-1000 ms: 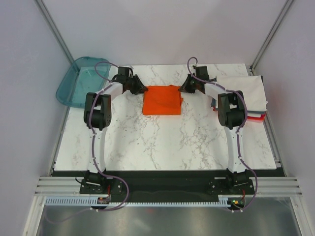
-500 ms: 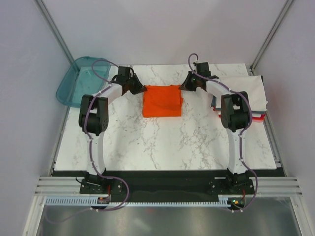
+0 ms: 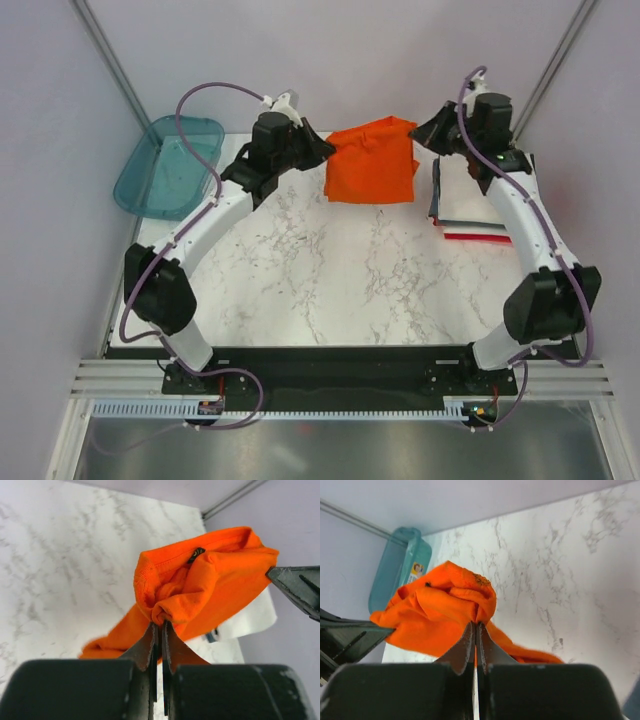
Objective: Fold and stack the t-shirts
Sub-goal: Neatly place the folded tshirt to the corner
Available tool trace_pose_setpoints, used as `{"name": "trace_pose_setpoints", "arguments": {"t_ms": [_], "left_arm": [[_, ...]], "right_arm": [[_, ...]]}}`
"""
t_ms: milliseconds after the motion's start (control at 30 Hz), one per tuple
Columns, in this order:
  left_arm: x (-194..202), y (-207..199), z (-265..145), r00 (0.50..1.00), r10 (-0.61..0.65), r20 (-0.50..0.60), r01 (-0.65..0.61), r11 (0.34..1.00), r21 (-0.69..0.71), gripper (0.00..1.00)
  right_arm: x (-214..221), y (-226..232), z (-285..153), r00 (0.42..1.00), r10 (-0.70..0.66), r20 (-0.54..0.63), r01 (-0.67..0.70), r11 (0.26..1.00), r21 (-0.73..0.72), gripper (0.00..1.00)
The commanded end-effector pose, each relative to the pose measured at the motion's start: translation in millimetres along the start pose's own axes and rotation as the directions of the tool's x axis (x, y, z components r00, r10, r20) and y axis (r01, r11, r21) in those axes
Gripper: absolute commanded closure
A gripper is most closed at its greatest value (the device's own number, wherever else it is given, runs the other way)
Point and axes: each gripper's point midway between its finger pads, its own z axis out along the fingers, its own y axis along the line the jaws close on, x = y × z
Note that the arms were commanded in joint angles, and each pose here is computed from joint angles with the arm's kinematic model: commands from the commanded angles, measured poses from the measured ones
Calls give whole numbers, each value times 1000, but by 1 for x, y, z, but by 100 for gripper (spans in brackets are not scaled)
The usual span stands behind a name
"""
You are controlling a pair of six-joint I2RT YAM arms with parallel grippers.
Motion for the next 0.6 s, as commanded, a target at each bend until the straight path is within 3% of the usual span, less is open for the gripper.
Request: {"name": "trace_pose_setpoints", "arguments": {"t_ms": [0,267,400,567], "left_arm": [[-35,-77,-25,990,19,139,-36,993,115,98],[-22,-204,-27,991,-14,130,-35,931,364,98],[15,-254,-9,998,-10,62,-19,891,453,98],[50,-286,16,999,-44,15,30,863,505,98]], "right_arm": [[-55,15,-67,985,-35,171,35,999,1,100],[-126,-43,-190,903,-86,422,-59,946,319,100],[-132,-78,-223,887,-114,447,-114,885,451,100],[-138,-115,-247,874,-107,473,-186,827,530,100]]}}
